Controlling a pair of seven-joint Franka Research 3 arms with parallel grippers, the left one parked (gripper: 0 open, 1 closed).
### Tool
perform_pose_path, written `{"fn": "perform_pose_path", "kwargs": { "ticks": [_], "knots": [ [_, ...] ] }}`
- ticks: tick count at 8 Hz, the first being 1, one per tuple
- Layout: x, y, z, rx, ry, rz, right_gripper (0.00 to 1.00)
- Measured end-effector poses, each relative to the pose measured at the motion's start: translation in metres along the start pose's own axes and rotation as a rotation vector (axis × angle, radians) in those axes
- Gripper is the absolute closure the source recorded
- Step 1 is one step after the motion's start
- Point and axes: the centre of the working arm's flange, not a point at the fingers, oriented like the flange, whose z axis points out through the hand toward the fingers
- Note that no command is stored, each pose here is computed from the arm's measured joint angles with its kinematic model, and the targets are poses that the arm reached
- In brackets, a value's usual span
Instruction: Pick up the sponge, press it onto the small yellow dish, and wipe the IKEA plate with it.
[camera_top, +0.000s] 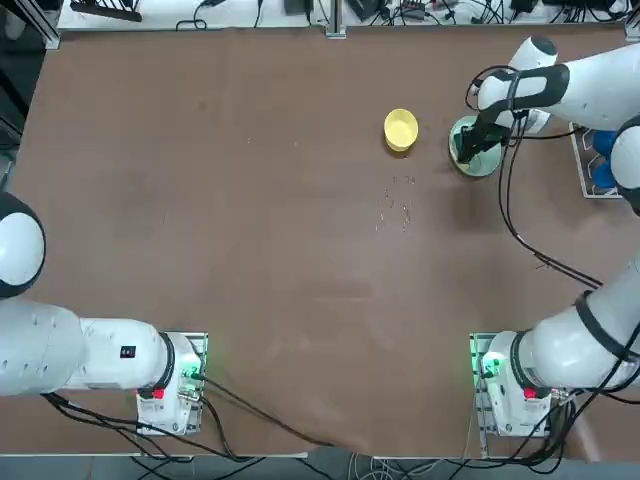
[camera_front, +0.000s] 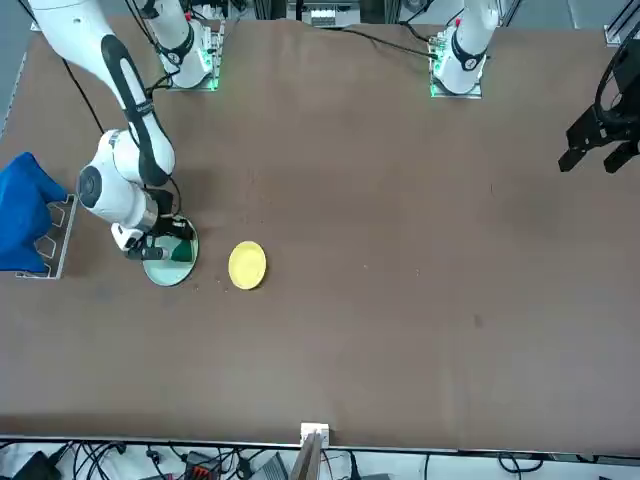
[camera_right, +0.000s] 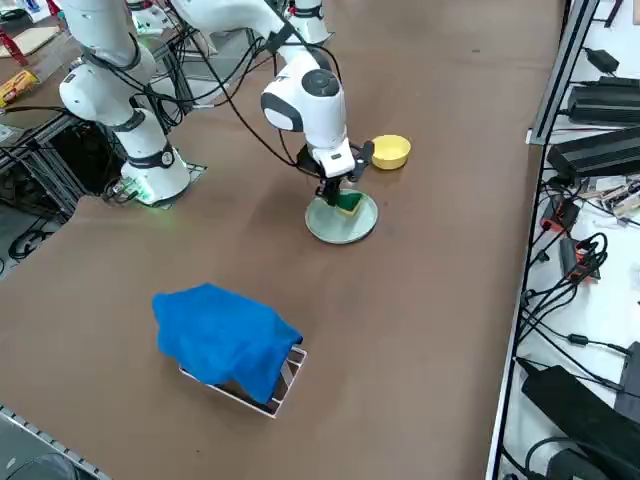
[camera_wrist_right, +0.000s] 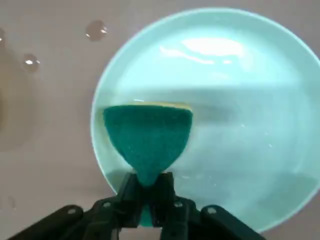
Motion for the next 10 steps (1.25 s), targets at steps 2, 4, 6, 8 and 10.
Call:
{"fn": "perform_pose_path", "kwargs": {
  "ticks": [2,4,6,8,10],
  "knots": [
    [-0.006,0.013,0.001,0.001,-0.007,0.014,0.88],
    [-0.007,0.026,0.0,0.003,-0.008,-0.007,0.88],
    [-0.007,0.05,-0.004,0.008,-0.003,-0.044,0.88],
    [-0.006,0.073,-0.008,0.011,0.008,-0.069,0.88],
    [0.003,0.08,-0.011,0.012,0.023,-0.089,0.88]
  ]
}}
